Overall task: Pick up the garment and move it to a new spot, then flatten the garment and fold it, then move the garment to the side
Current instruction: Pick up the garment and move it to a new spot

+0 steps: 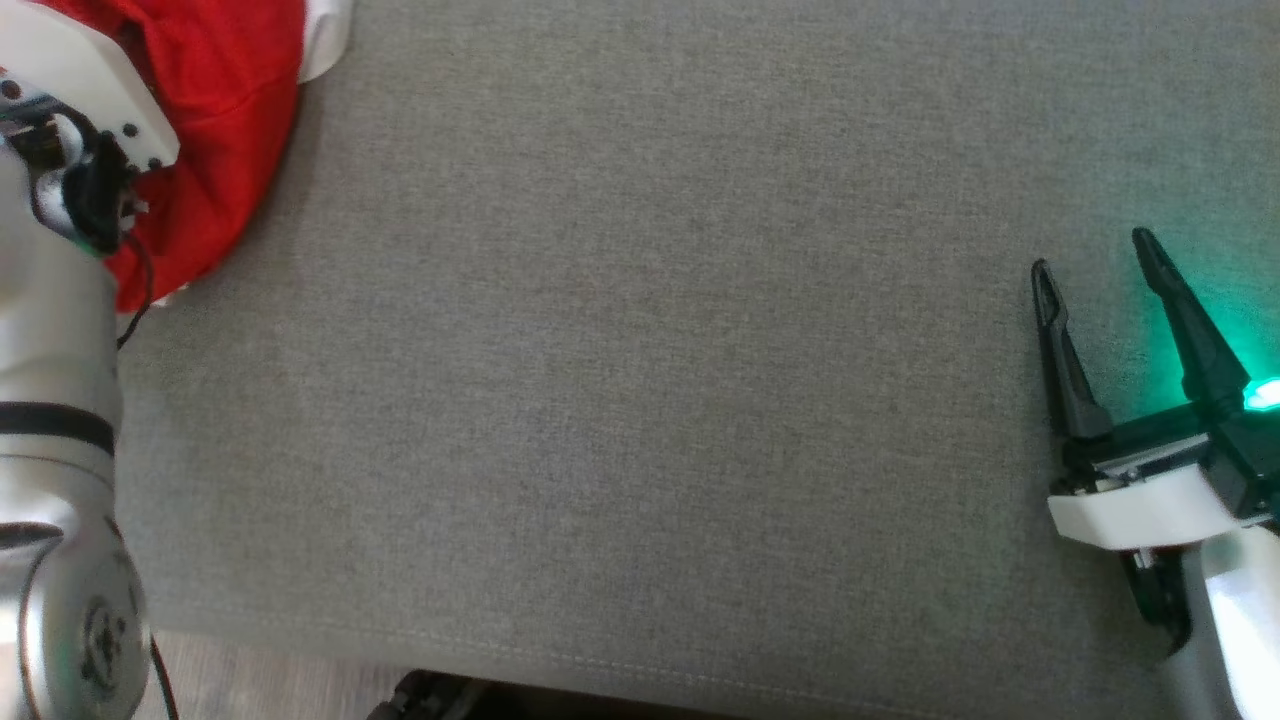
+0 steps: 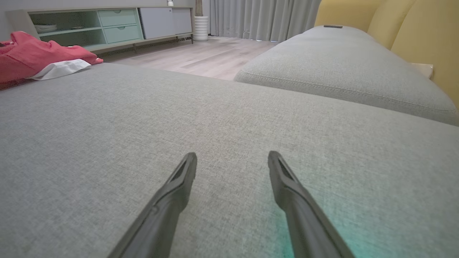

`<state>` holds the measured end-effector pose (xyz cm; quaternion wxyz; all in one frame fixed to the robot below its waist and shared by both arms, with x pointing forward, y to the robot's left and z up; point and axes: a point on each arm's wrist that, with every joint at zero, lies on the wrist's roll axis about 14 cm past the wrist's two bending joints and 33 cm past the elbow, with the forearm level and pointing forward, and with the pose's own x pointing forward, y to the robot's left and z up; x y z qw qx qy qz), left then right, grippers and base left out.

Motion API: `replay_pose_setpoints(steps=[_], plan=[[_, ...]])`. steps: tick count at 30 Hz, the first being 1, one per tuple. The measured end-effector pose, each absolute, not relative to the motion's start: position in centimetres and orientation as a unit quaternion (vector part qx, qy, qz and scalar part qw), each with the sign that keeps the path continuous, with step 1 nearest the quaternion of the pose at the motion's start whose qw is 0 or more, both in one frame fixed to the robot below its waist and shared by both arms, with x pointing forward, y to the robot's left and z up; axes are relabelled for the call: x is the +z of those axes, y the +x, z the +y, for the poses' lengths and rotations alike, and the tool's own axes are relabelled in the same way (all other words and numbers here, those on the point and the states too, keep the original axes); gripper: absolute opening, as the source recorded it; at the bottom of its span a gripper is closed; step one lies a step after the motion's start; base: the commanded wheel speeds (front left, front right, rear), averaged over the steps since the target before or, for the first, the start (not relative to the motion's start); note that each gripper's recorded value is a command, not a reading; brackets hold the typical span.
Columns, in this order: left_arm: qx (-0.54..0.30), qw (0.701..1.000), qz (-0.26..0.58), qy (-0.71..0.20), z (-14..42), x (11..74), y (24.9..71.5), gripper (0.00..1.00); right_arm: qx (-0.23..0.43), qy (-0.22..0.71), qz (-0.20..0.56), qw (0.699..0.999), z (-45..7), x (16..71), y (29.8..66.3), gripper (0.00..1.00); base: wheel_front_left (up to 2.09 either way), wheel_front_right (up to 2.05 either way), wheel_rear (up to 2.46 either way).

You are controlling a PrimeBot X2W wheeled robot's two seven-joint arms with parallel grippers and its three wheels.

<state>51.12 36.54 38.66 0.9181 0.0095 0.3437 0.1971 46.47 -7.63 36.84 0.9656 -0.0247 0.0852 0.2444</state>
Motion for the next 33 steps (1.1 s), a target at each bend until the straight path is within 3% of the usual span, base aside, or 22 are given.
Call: replay_pose_setpoints(steps=[1, 2, 3, 4, 10, 21, 27, 33], plan=[[0.199, 0.916, 0.348, 0.004, 36.5, 38.2, 51.2, 1.0, 0.242, -0.024, 0.084, 0.966, -7.8, 36.8, 46.6, 1.0, 0.0, 0.0, 0.0], [0.199, 0.915, 0.35, 0.0, 36.5, 37.9, 51.3, 0.79, 0.241, -0.025, 0.085, 0.966, -7.9, 36.7, 46.7, 1.0, 0.0, 0.0, 0.0], [0.2, 0.915, 0.351, 0.002, 36.6, 37.7, 51.4, 0.21, 0.241, -0.025, 0.085, 0.967, -8.0, 36.6, 46.7, 1.0, 0.0, 0.0, 0.0], [0.2, 0.916, 0.347, 0.005, 36.7, 37.7, 51.5, 0.0, 0.241, -0.024, 0.085, 0.967, -8.0, 36.5, 46.7, 1.0, 0.0, 0.0, 0.0], [0.195, 0.947, 0.255, 0.009, 37.3, 41.4, 52.9, 0.0, 0.24, -0.026, 0.085, 0.967, -7.9, 36.9, 46.6, 1.0, 0.0, 0.0, 0.0], [0.108, 0.987, 0.068, 0.094, 35.1, 56.3, 57.0, 0.0, 0.227, -0.001, 0.073, 0.971, -6.6, 40.0, 44.9, 1.0, 0.0, 0.0, 0.0], [0.027, 0.99, -0.019, 0.136, 28.6, 63.7, 58.1, 0.0, 0.189, 0.035, 0.072, 0.979, -7.8, 42.0, 42.2, 1.0, 0.0, 0.0, 0.0], [-0.093, 0.983, -0.062, 0.143, 18.8, 66.8, 58.8, 0.0, 0.145, 0.046, 0.054, 0.987, -10.4, 44.3, 39.7, 1.0, 0.0, 0.0, 0.0]])
